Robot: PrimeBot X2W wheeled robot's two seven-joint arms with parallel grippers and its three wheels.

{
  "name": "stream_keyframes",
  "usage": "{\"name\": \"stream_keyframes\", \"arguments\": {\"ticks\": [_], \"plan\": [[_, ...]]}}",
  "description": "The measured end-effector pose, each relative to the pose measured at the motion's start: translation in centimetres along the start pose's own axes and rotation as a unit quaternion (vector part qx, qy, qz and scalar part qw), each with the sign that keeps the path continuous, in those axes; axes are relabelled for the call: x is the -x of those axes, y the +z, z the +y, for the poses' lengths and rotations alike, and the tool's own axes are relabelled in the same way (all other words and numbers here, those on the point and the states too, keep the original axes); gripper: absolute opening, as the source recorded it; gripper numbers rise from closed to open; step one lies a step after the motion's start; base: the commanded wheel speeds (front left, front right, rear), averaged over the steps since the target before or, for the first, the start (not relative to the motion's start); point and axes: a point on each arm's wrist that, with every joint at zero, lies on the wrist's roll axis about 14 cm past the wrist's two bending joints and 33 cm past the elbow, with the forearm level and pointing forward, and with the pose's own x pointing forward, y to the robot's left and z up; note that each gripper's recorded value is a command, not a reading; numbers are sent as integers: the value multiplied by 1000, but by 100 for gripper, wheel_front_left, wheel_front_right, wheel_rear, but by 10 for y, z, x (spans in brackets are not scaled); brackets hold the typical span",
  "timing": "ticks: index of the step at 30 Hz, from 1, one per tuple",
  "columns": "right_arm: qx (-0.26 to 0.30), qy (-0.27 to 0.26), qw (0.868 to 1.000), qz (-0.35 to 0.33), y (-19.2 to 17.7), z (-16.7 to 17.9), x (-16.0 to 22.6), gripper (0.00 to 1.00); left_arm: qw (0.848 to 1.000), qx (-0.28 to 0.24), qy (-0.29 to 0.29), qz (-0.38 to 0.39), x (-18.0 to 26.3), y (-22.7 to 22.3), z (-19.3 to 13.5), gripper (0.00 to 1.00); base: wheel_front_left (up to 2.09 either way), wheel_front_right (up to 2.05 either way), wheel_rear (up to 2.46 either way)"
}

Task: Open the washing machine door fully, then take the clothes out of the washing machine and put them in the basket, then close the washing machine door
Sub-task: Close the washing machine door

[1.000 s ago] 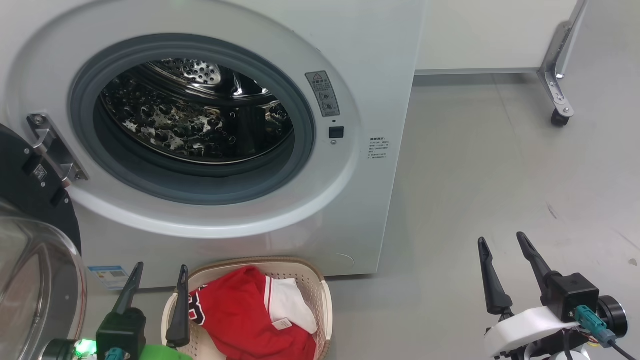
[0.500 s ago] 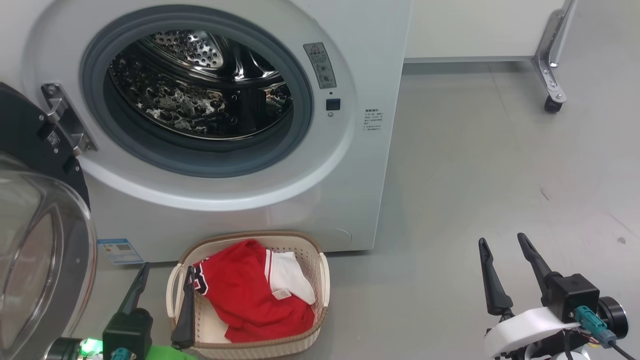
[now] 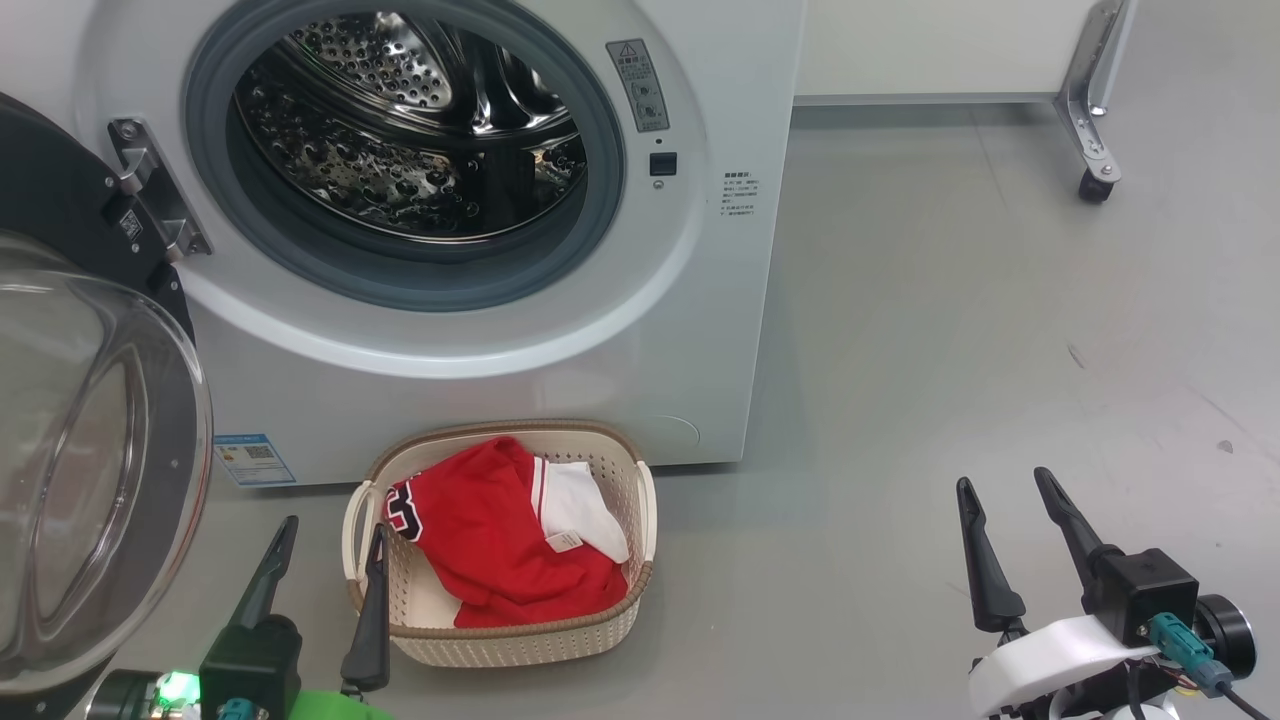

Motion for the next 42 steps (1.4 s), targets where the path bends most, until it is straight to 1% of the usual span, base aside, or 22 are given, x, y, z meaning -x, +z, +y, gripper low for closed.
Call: {"name": "stream_keyframes", "arguments": {"ticks": [12, 30, 42], "plan": [[-2, 2, 1000, 2, 0, 2, 0, 100, 1000, 0, 2, -5, 1, 2, 1, 100, -42, 42, 0], [-4, 7, 1000, 5, -2, 4, -2, 100, 1000, 0, 5, -8, 6, 5, 3, 100, -2, 2, 0], [3, 22, 1000, 12, -6, 11, -9, 100, 999, 1, 31, -11, 17, 6, 17, 100, 0, 0, 0]]}}
